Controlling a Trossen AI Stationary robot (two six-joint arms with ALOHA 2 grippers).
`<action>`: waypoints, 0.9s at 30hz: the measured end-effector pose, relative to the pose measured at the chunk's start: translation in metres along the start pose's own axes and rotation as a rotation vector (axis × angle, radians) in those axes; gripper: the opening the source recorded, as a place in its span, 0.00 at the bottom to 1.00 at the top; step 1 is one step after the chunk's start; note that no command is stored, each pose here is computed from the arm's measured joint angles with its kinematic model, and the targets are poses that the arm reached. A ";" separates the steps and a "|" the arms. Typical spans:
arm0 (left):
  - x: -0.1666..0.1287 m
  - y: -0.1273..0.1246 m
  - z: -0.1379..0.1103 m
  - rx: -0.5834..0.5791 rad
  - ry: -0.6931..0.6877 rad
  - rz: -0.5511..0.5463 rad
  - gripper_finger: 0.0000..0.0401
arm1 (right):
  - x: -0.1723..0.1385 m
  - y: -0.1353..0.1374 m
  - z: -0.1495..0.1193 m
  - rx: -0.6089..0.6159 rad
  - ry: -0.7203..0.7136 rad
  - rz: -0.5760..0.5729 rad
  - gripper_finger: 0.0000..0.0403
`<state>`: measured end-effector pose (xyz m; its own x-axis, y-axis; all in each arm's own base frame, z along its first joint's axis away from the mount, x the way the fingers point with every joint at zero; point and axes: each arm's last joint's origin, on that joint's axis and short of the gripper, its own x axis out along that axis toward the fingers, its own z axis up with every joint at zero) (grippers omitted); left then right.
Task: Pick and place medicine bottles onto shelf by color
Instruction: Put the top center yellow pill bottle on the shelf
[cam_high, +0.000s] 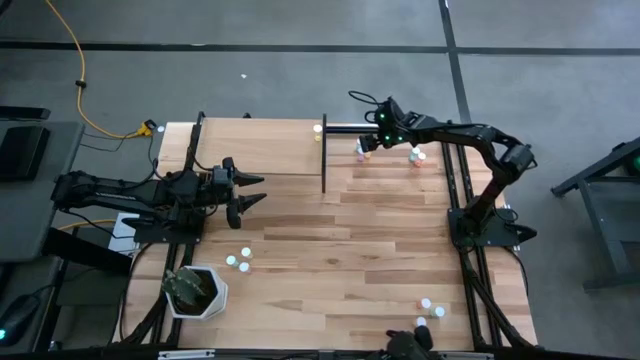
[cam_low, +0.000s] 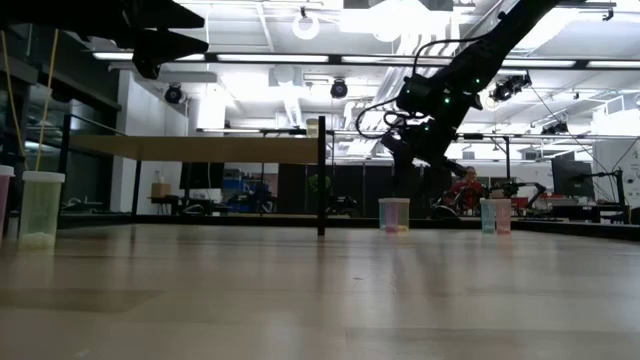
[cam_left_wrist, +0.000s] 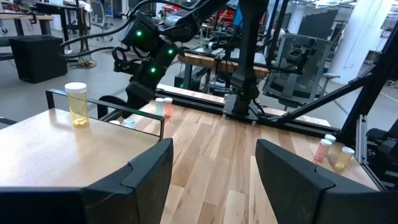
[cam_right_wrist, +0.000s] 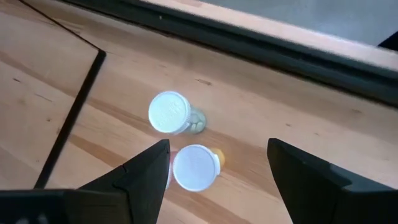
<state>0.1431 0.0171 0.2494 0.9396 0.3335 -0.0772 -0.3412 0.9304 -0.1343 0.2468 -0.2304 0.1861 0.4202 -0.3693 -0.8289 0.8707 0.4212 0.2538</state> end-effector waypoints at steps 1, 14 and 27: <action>0.000 0.000 0.000 0.000 0.000 0.000 0.55 | 0.002 0.000 0.000 0.001 0.004 0.000 0.64; 0.000 0.000 0.000 0.003 0.001 -0.004 0.55 | 0.012 0.000 0.000 0.026 -0.002 0.015 0.64; 0.000 0.000 0.000 0.003 0.000 -0.004 0.55 | 0.012 -0.002 -0.004 0.001 0.040 -0.007 0.64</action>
<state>0.1432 0.0170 0.2494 0.9408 0.3300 -0.0771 -0.3377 0.9320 -0.1319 0.2490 -0.2322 0.1736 0.4040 -0.3385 -0.8498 0.8736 0.4182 0.2487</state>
